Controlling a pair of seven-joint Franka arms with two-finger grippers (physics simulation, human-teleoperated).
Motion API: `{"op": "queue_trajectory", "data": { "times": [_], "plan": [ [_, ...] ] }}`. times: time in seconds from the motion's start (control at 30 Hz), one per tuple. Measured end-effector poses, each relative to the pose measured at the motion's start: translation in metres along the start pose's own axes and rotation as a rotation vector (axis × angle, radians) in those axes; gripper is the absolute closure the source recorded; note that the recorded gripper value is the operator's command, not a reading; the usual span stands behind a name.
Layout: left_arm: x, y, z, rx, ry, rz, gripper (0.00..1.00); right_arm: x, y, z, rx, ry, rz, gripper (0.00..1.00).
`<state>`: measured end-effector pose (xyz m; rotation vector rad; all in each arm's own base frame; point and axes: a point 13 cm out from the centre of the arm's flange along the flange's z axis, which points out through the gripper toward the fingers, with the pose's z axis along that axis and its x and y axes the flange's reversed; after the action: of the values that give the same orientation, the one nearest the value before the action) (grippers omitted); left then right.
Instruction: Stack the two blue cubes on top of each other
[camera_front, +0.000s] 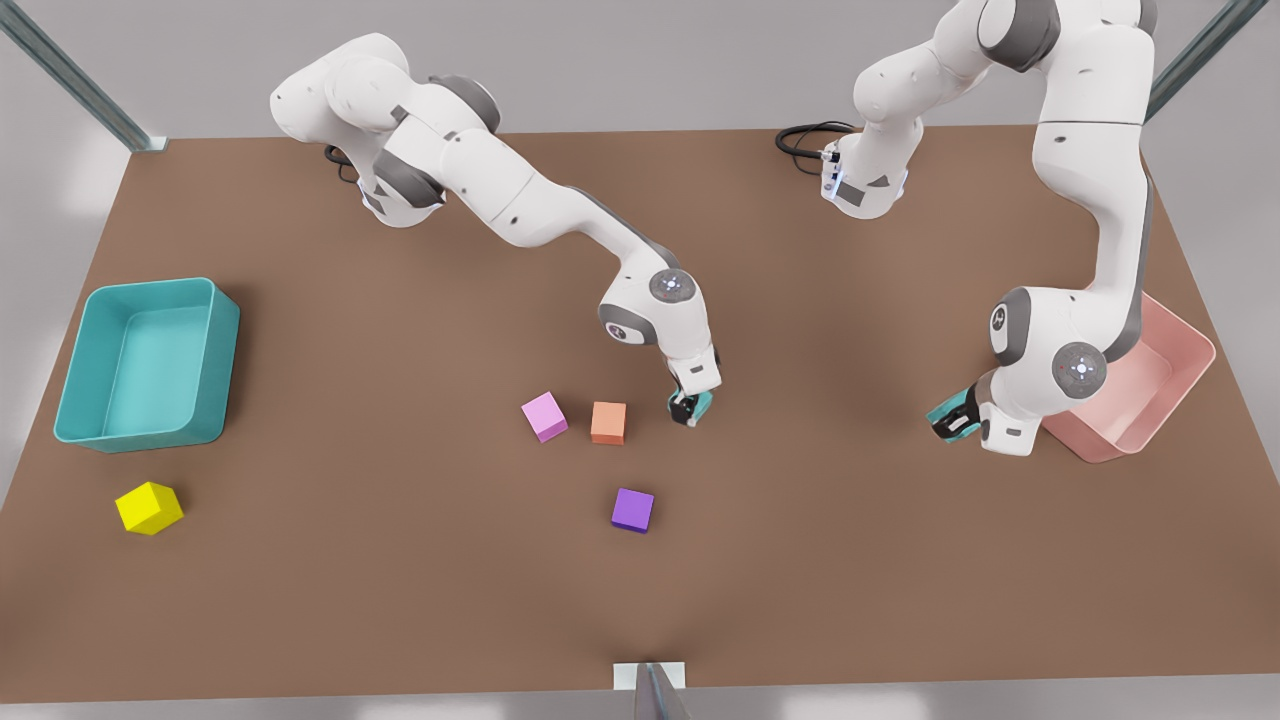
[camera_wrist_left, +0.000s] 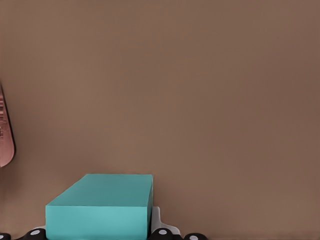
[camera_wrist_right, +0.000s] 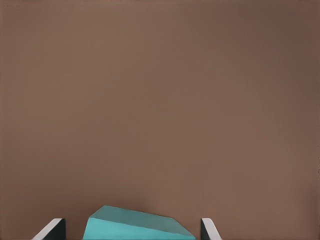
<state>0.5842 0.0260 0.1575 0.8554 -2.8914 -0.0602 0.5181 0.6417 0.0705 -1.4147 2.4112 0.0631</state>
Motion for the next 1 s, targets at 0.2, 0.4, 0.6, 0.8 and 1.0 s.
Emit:
{"op": "queue_trajectory", "data": {
  "times": [0.2,0.4,0.6,0.8,1.0],
  "plan": [
    [0.028,-0.085,-0.037,0.004,-0.039,0.120,0.37,-0.031,-0.008,-0.086,0.025,-0.053,0.005,0.00],
    [0.095,-0.195,-0.037,0.017,-0.042,0.222,0.37,0.044,-0.098,-0.263,0.142,0.081,0.115,0.00],
    [0.196,-0.297,-0.036,0.031,-0.046,0.254,0.37,0.267,-0.357,-0.394,0.179,0.342,0.700,0.00],
    [0.267,-0.339,-0.011,0.015,-0.030,0.208,0.38,0.487,-0.456,-0.451,0.047,0.453,1.176,0.00],
    [0.278,-0.340,0.031,-0.016,-0.042,0.134,0.38,0.421,-0.386,-0.404,-0.096,0.513,1.008,0.00]
  ]
}}
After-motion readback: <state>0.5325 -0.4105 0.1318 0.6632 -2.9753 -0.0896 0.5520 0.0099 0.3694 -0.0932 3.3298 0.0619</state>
